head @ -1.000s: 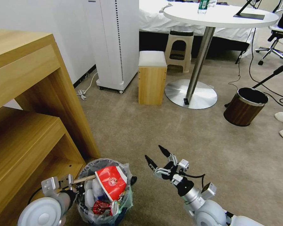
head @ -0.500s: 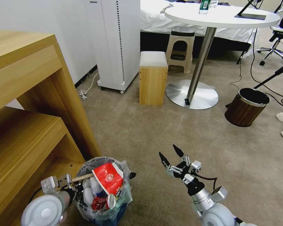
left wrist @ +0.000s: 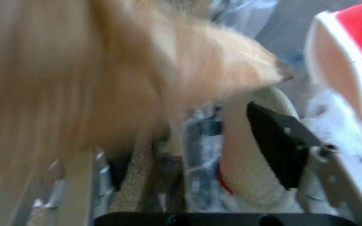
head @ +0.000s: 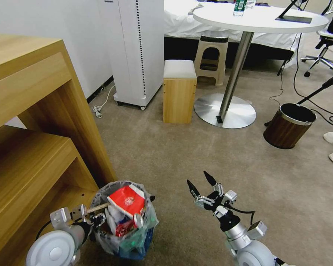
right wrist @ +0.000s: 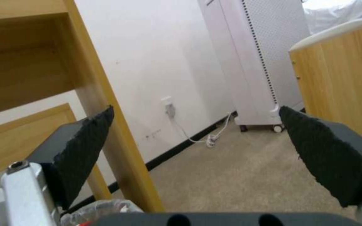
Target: Pick up the trash bin and place the garbage on the floor into it.
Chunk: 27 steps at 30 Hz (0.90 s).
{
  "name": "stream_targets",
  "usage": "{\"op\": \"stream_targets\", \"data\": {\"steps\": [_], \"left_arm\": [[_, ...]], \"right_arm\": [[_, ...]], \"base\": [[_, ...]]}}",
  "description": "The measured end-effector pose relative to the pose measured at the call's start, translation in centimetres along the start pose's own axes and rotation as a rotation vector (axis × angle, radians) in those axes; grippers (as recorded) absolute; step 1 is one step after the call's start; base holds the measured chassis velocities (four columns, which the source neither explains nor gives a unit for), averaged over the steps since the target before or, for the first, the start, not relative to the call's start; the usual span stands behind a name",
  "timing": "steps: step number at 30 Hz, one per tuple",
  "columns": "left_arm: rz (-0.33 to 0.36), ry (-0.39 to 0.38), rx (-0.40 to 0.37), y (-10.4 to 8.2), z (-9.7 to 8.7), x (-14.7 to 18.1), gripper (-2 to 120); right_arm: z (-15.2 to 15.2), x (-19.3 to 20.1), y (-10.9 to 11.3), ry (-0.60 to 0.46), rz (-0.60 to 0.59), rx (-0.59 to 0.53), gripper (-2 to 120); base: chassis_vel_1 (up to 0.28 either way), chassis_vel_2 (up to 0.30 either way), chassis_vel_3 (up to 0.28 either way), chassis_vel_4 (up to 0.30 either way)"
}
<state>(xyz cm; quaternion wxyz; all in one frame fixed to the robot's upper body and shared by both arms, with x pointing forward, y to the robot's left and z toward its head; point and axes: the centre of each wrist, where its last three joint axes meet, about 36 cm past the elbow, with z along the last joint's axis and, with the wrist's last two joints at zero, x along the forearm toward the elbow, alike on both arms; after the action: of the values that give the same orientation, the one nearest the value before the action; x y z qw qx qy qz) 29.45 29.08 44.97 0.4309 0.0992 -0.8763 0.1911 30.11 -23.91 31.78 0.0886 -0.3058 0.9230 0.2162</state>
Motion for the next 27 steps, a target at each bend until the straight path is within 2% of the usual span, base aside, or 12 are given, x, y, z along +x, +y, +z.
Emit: {"op": "stream_targets", "data": {"steps": [1,3,5,6,8,27], "left_arm": [[0.000,0.000,0.000,0.0,0.0,0.0,73],[0.001,-0.014,0.001,0.0,-0.1,0.4,85],[0.001,-0.018,0.001,0.0,-0.1,0.6,88],[0.000,-0.024,-0.001,0.0,-0.2,0.8,95],[0.003,-0.032,-0.002,-0.1,-0.2,1.3,99],[0.006,-0.107,-0.020,-0.5,-0.1,4.1,100]], "right_arm": [[0.0,0.0,0.0,0.000,0.000,0.000,100],[0.1,0.0,0.0,0.001,0.000,0.001,100],[0.1,0.0,0.0,0.002,-0.002,0.004,100],[0.1,-0.1,-0.1,0.001,-0.005,0.008,100],[0.0,-0.2,-0.1,-0.002,-0.008,0.010,100],[-0.3,-1.3,0.2,-0.025,-0.021,0.015,100]], "base": [[0.000,0.000,0.000,0.000],[0.000,0.000,0.000,0.000],[0.000,0.000,0.000,0.000],[0.000,0.000,0.000,0.000],[0.000,0.000,0.000,0.000],[0.000,0.000,0.000,0.000]]}}
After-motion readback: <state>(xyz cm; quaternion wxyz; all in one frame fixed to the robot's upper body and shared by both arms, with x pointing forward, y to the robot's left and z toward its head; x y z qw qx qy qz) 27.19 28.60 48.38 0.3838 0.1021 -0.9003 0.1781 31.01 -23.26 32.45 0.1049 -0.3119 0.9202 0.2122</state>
